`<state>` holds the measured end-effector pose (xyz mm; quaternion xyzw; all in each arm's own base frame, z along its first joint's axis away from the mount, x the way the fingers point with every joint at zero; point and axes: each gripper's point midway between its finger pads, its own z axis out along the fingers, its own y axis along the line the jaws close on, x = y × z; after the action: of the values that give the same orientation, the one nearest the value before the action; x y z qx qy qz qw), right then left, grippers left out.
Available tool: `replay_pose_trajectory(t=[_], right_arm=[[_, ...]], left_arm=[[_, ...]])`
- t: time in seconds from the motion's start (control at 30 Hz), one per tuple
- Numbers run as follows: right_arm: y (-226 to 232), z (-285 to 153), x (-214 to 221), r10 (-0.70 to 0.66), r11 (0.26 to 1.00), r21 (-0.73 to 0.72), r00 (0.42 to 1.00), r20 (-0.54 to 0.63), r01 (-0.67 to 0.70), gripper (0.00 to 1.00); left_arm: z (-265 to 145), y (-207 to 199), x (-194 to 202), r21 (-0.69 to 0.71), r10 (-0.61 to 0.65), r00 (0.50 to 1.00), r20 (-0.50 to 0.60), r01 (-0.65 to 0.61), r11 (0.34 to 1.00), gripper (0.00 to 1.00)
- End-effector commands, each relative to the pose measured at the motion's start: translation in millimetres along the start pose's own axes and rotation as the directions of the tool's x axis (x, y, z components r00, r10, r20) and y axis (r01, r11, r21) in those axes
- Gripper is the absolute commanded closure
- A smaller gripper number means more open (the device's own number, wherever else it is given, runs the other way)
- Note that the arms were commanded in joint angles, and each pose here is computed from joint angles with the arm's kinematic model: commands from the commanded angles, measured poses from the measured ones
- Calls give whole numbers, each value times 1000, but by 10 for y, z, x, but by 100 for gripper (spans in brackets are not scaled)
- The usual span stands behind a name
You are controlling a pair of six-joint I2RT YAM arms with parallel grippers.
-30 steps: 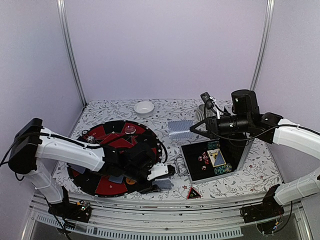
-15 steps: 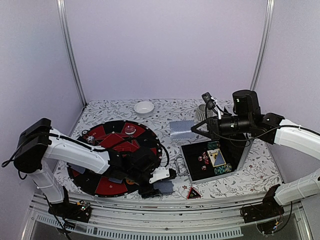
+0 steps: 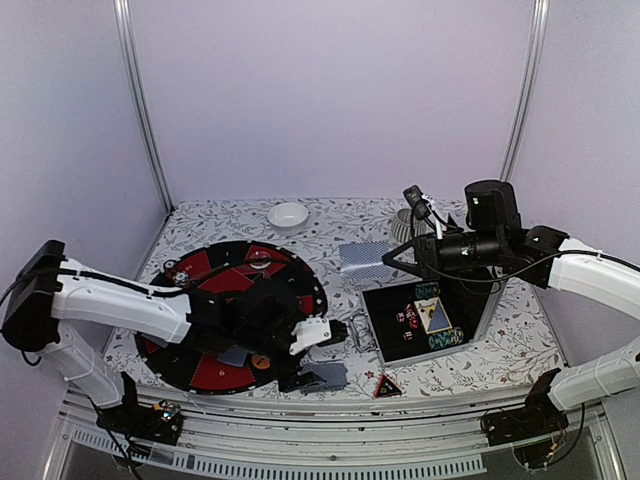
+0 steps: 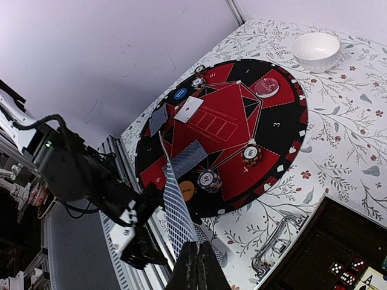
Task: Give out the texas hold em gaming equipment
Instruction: Place the face-down deck piles at the center of the board.
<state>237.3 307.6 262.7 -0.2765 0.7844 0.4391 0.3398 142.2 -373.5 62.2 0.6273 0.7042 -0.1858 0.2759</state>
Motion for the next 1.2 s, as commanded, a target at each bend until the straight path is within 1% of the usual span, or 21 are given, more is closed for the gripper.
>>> replay_pose_trajectory(t=[0.0, 0.1, 0.17, 0.2, 0.27, 0.3, 0.33, 0.43, 0.5, 0.57, 0.67, 0.73, 0.77, 0.83, 0.9, 1.03, 1.17], right_arm=[[77, -52, -59, -42, 999, -33, 999, 14, 42, 98], [264, -66, -50, -88, 988, -130, 996, 11, 89, 98], [414, -83, -42, -139, 973, -183, 990, 29, 142, 98], [494, -91, -41, -169, 963, -206, 985, 43, 174, 98], [665, -91, -29, -233, 936, -255, 970, 74, 245, 98], [761, -80, -22, -254, 921, -282, 963, 87, 268, 98], [819, -67, -18, -269, 911, -298, 958, 98, 287, 98], [922, -21, -48, -278, 893, -331, 952, 131, 306, 98], [976, 17, -68, -275, 883, -352, 951, 145, 309, 98], [993, 66, -81, -273, 883, -355, 951, 147, 309, 98], [1003, 116, -97, -273, 882, -357, 951, 146, 308, 98], [1028, 139, -91, -276, 875, -372, 950, 145, 311, 98], [1036, 159, -82, -275, 873, -378, 951, 141, 309, 98], [1049, 192, -78, -277, 870, -385, 951, 135, 308, 98], [1054, 209, -82, -275, 869, -388, 952, 134, 305, 98], [1066, 196, -105, -279, 868, -386, 949, 144, 313, 98], [1071, 186, -113, -281, 866, -386, 948, 150, 317, 98]], left_arm=[[-691, 61, -786, -36, 17, 959, 283, -7, 999, 2], [-1263, 112, -1166, 1, -56, 880, 471, 63, 998, 2], [-1609, 212, -1303, 80, -180, 803, 568, 164, 983, 2], [-1786, 257, -1366, 133, -230, 754, 615, 188, 973, 5], [-2043, 428, -1380, 194, -327, 667, 669, 268, 944, 23], [-2093, 476, -1370, 219, -367, 638, 676, 302, 928, 29], [-2118, 482, -1371, 240, -389, 625, 677, 312, 919, 31], [-2167, 432, -1433, 279, -404, 618, 674, 293, 914, 33], [-2157, 468, -1438, 275, -414, 615, 671, 312, 909, 40], [-2148, 449, -1444, 277, -407, 619, 672, 300, 913, 48], [-2148, 364, -1459, 305, -397, 624, 673, 255, 918, 48], [-2113, 386, -1444, 292, -395, 627, 671, 266, 919, 48], [-2095, 424, -1436, 277, -395, 626, 672, 281, 919, 50], [-2075, 435, -1448, 274, -393, 628, 672, 282, 920, 64], [-2048, 420, -1464, 283, -393, 632, 668, 272, 920, 72], [-1989, 416, -1430, 276, -388, 645, 658, 273, 922, 76], [-1959, 398, -1397, 278, -386, 650, 655, 268, 922, 73]])
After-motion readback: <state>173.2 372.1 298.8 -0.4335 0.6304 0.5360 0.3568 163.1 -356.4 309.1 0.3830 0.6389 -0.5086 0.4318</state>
